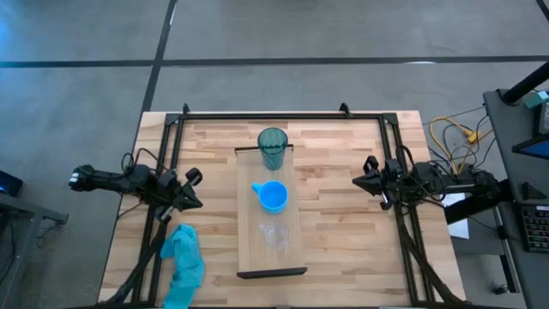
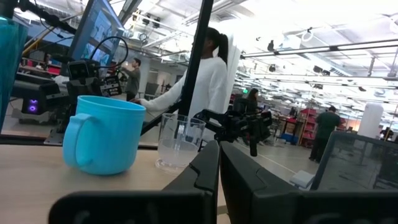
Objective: Stack small to large cups/mugs on shelf
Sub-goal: Return to Home Position
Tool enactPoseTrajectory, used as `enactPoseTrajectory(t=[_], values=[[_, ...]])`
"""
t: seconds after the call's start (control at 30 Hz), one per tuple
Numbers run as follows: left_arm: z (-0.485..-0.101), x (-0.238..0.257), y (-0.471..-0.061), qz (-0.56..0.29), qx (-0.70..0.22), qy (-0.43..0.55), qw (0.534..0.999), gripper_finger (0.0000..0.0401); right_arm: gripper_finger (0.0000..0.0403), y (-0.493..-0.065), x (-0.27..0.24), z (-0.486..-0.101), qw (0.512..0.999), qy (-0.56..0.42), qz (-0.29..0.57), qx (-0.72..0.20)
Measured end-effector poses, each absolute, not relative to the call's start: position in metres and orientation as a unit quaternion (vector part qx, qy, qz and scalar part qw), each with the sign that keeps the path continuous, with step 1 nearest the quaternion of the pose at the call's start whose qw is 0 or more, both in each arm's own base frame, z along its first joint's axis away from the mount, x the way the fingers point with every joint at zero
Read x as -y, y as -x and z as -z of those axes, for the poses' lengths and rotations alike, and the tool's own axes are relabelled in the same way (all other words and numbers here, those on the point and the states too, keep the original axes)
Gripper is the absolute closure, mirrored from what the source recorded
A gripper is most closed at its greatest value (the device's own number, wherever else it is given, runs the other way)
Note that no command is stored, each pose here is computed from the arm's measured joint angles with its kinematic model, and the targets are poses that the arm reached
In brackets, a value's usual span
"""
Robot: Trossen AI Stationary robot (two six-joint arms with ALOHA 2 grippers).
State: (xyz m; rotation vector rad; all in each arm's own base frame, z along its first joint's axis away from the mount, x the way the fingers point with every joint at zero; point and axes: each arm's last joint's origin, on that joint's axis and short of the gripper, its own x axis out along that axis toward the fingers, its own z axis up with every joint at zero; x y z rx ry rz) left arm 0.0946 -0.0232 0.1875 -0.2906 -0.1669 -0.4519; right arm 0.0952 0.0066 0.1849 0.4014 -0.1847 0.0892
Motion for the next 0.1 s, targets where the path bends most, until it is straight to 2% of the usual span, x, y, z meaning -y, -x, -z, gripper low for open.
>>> enactPoseTrajectory(t=[0.1], values=[[-0.1875,0.0232,-0.0946,0.223,0.083,0.143,0.961,0.0401,0.0394,-0.0952,-0.0066,-0.1849,0.975,-0.199,-0.044,0.092]])
